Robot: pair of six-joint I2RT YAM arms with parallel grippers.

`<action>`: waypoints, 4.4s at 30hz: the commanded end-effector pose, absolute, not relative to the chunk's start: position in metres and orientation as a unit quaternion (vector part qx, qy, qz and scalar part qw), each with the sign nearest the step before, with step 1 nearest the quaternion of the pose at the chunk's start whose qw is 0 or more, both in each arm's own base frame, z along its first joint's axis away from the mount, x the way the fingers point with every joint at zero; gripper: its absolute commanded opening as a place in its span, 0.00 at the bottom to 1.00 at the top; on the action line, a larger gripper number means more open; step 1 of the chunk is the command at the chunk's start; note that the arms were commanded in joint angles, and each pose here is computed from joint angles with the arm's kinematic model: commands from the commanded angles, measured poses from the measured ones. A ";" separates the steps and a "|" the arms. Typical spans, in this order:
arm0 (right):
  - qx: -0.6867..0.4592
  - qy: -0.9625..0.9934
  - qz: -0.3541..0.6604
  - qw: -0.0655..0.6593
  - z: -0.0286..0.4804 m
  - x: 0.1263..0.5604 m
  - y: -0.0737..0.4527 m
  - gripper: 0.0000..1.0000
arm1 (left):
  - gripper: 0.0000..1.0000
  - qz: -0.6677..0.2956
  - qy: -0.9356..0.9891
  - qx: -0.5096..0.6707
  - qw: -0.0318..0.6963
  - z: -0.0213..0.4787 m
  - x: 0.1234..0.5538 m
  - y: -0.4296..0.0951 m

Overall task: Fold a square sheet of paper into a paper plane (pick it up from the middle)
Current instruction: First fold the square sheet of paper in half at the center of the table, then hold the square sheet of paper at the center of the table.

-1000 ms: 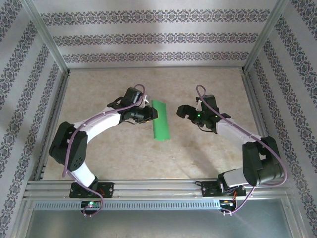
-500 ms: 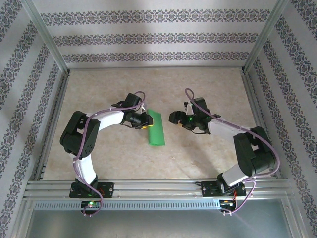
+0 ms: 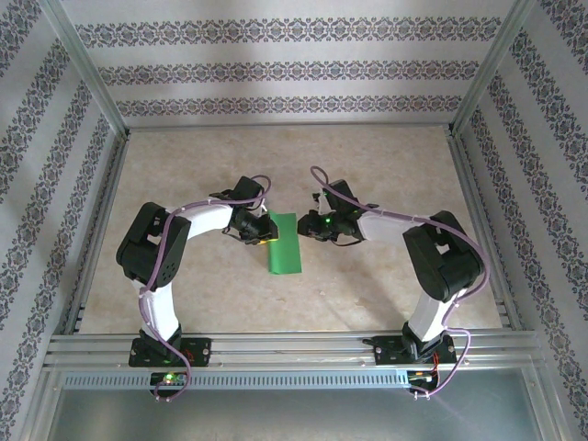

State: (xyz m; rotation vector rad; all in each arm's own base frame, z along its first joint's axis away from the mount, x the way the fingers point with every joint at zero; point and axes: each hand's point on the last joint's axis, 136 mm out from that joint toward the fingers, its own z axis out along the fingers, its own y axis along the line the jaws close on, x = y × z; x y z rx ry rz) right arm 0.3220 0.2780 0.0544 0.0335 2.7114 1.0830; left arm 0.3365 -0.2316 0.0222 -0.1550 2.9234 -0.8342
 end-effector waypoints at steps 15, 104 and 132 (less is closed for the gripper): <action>0.019 0.954 0.296 0.039 0.001 0.308 0.287 0.19 | 0.32 -0.242 0.967 -0.053 0.065 0.036 0.343 -0.218; 0.012 0.922 0.382 0.056 0.039 0.318 0.323 0.23 | 0.36 -0.097 0.995 0.039 0.006 -0.009 0.311 -0.197; 0.026 0.964 0.263 -0.013 -0.038 0.292 0.288 0.17 | 0.37 -0.106 0.992 0.015 0.069 0.044 0.331 -0.195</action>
